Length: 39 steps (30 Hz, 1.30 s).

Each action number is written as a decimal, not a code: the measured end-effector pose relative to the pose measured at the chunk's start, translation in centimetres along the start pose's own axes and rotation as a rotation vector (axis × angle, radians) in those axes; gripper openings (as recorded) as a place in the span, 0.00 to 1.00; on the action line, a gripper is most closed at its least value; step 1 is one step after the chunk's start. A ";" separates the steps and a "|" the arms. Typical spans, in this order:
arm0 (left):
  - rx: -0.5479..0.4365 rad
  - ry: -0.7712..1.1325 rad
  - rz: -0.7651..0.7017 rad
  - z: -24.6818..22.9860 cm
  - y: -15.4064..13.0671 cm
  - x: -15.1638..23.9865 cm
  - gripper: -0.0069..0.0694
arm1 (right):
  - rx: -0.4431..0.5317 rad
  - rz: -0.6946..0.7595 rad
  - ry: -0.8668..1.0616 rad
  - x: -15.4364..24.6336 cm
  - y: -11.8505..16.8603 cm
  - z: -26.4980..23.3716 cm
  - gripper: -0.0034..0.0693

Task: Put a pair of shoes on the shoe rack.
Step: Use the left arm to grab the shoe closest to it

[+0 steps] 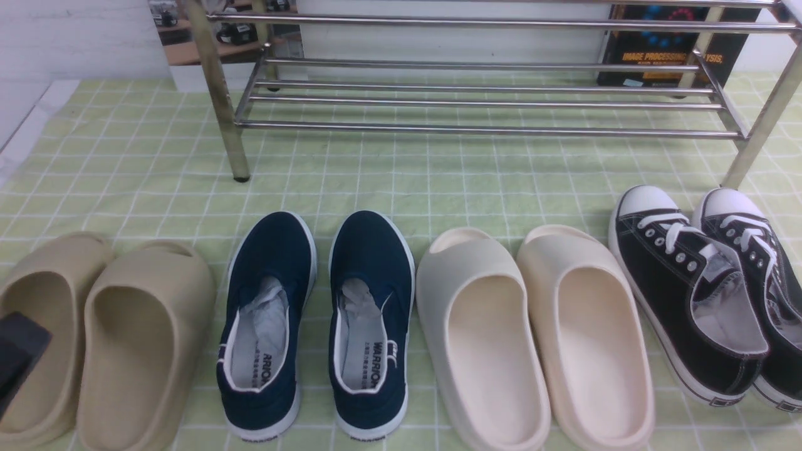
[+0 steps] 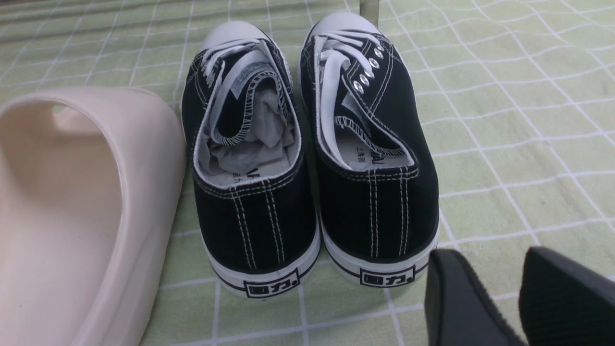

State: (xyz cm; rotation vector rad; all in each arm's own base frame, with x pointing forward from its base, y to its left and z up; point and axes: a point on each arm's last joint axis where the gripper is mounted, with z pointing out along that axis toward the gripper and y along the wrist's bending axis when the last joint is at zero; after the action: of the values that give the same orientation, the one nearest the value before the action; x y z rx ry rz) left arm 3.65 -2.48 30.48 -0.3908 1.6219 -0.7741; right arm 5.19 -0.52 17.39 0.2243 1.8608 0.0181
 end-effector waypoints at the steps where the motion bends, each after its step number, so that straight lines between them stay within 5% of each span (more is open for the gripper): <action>1: -0.078 0.077 0.098 0.4 -0.8 -1.2 0.07 | 0.000 0.000 0.000 0.0 0.0 0.0 0.38; 3: -0.145 0.139 0.155 0.7 -1.1 -2.0 0.07 | 0.000 0.000 0.000 0.0 0.0 0.0 0.38; 4: -0.280 0.255 0.245 1.5 -1.3 -3.5 0.07 | 0.000 0.000 0.000 0.0 0.0 0.0 0.38; 9: -0.600 0.529 0.385 3.9 -0.5 -6.6 0.07 | 0.000 0.000 0.000 0.0 0.0 0.0 0.38; 13: -0.712 0.674 0.384 6.6 0.4 -7.4 0.07 | 0.000 0.000 0.000 0.0 0.0 0.0 0.38; 23: -0.537 0.939 0.276 12.0 0.7 -4.8 0.08 | 0.000 0.000 0.000 0.0 0.0 0.0 0.38; 34: -0.481 1.155 0.407 17.6 0.8 0.6 0.51 | 0.000 0.000 0.000 0.0 0.0 0.0 0.38; 39: -0.489 1.190 0.412 19.8 1.8 2.4 0.59 | 0.000 0.000 0.000 0.0 0.0 0.0 0.38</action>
State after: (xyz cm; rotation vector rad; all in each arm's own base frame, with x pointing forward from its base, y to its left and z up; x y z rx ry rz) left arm 22.54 -7.97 26.70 0.1436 2.9034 -0.2344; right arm 5.19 -0.52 17.39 0.2243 1.8608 0.0181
